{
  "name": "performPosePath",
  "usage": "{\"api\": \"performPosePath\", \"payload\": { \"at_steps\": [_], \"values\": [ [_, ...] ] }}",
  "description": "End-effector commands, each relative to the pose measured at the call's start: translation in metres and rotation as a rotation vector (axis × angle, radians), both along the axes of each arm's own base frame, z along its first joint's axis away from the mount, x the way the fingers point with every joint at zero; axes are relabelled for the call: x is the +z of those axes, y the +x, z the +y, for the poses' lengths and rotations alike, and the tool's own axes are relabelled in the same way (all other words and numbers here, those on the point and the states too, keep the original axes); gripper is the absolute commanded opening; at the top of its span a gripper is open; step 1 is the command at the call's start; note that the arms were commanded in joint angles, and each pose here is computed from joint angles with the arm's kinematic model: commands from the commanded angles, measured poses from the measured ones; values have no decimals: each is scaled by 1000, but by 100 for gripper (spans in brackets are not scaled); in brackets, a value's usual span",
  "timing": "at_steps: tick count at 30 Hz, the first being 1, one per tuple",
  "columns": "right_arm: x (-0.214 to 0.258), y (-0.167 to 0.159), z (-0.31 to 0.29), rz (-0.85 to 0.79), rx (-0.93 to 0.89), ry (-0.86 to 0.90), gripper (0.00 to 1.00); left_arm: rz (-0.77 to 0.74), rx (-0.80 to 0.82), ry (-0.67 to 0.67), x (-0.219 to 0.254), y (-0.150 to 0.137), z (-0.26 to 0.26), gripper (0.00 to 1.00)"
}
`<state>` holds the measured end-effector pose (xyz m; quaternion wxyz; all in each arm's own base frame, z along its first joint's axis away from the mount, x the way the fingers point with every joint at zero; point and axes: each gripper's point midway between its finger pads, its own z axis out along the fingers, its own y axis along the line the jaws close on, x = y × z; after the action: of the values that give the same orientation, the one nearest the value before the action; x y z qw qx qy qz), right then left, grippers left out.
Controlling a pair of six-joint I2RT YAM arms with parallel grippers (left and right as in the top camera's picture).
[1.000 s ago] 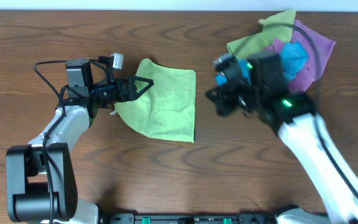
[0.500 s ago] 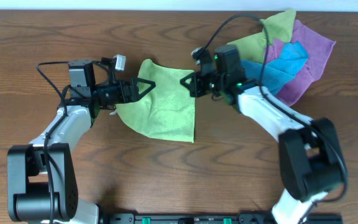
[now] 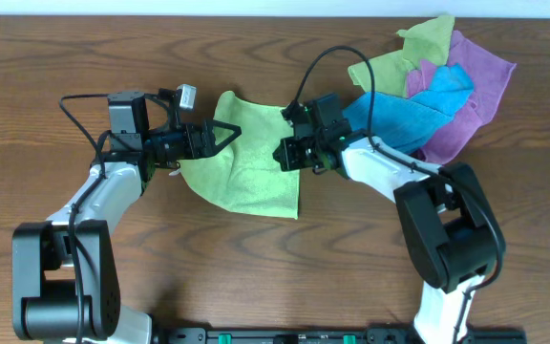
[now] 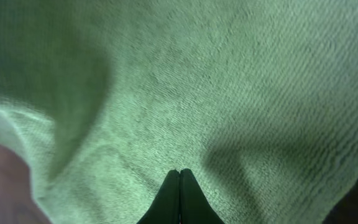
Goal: Fold the cloth
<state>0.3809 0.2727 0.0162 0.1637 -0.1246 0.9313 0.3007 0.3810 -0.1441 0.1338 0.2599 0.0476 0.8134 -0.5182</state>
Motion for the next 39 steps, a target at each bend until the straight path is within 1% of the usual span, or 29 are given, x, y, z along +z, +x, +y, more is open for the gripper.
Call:
{"api": "performPosePath", "payload": {
  "at_steps": [1, 7, 16, 21, 27, 34, 38, 39],
  "values": [
    [-7, 2, -1, -29, -5, -66, 1, -28, -9, 11, 3, 1, -1, 91],
    [-30, -13, -15, 55, -19, -153, 1, -22, -7, 8, 3, 1, -1, 92],
    [-55, -47, -79, 217, -116, -470, 1, -23, -5, 10, 3, 2, -1, 92],
    [-57, -63, -103, 277, -151, -589, 1, -22, 6, 19, 1, 3, 0, 92],
    [-57, -78, -124, 344, -210, -684, 1, -29, 39, 49, -2, 9, 4, 92],
    [-55, -92, -132, 408, -234, -715, 1, -31, 60, 69, -5, 12, 7, 92],
    [-54, -102, -133, 450, -234, -722, 1, 9, 139, 145, -20, 19, 19, 92],
    [-54, -104, -134, 458, -232, -723, 1, 11, 159, 164, -23, 21, 22, 94]
  ]
}}
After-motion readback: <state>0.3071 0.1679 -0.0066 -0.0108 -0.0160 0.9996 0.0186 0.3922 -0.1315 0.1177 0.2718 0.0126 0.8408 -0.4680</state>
